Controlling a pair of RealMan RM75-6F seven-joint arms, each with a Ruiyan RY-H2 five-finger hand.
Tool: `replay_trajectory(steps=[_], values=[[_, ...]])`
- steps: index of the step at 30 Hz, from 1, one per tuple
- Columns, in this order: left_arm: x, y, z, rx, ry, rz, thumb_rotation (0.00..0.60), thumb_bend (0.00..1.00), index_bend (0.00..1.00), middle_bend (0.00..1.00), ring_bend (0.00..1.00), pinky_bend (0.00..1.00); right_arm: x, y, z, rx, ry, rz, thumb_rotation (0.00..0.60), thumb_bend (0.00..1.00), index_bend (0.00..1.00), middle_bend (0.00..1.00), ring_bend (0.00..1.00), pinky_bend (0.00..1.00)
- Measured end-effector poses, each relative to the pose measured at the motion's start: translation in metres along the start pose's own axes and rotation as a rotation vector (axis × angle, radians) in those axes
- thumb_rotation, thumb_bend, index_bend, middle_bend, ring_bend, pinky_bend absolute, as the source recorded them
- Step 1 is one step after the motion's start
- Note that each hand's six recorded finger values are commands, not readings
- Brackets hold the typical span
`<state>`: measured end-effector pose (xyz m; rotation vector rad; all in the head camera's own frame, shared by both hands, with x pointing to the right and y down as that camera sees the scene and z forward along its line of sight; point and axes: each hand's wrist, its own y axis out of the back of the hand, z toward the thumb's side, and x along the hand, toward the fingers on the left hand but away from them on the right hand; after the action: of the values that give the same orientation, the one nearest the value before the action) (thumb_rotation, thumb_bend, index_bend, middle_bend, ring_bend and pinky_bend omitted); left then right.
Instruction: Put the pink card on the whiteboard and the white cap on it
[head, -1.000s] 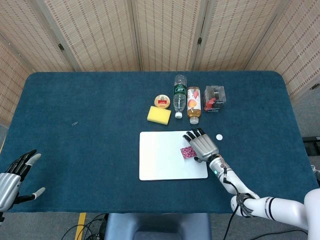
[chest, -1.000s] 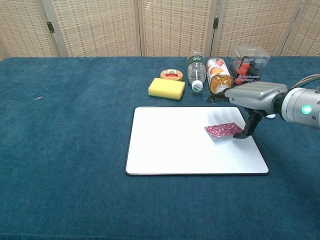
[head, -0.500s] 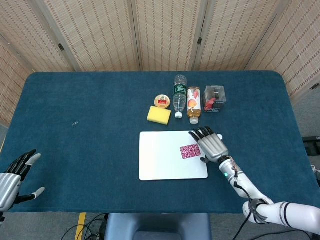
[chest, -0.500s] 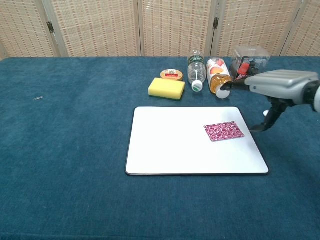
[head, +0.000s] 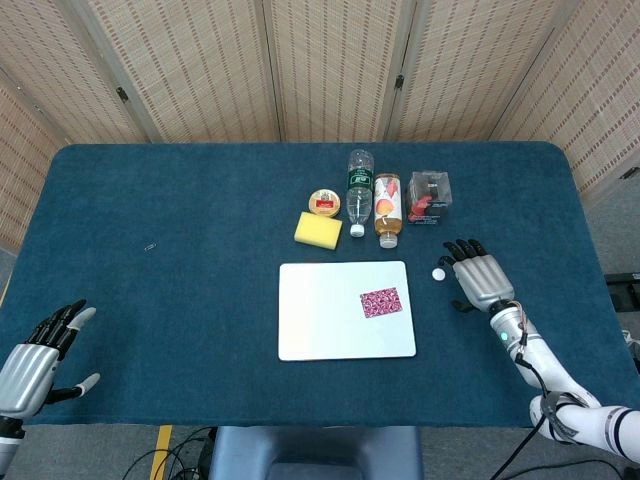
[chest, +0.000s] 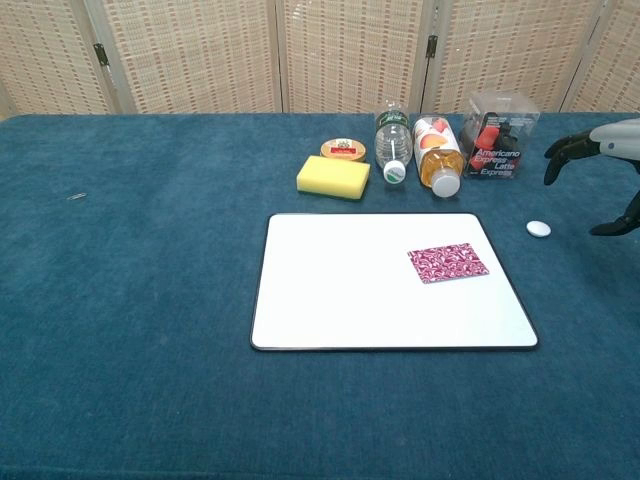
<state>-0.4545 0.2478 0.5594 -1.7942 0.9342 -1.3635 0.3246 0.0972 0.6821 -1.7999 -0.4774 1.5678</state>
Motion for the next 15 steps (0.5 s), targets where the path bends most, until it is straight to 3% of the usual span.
replay_trajectory(steps=[6,15], values=[[0.002,0.0,-0.001,-0.006,0.002,-0.005,0.6,0.22,0.0,0.07,0.09,0.19,-0.018,-0.006,-0.01,0.0,-0.027,0.026,0.6,0.14,0.3,0.07,0.0,0.0],[0.003,0.001,-0.005,-0.022,0.001,-0.011,0.6,0.22,0.0,0.07,0.09,0.19,-0.047,-0.01,-0.002,-0.003,-0.023,0.053,0.6,0.15,0.34,0.08,0.0,0.0]])
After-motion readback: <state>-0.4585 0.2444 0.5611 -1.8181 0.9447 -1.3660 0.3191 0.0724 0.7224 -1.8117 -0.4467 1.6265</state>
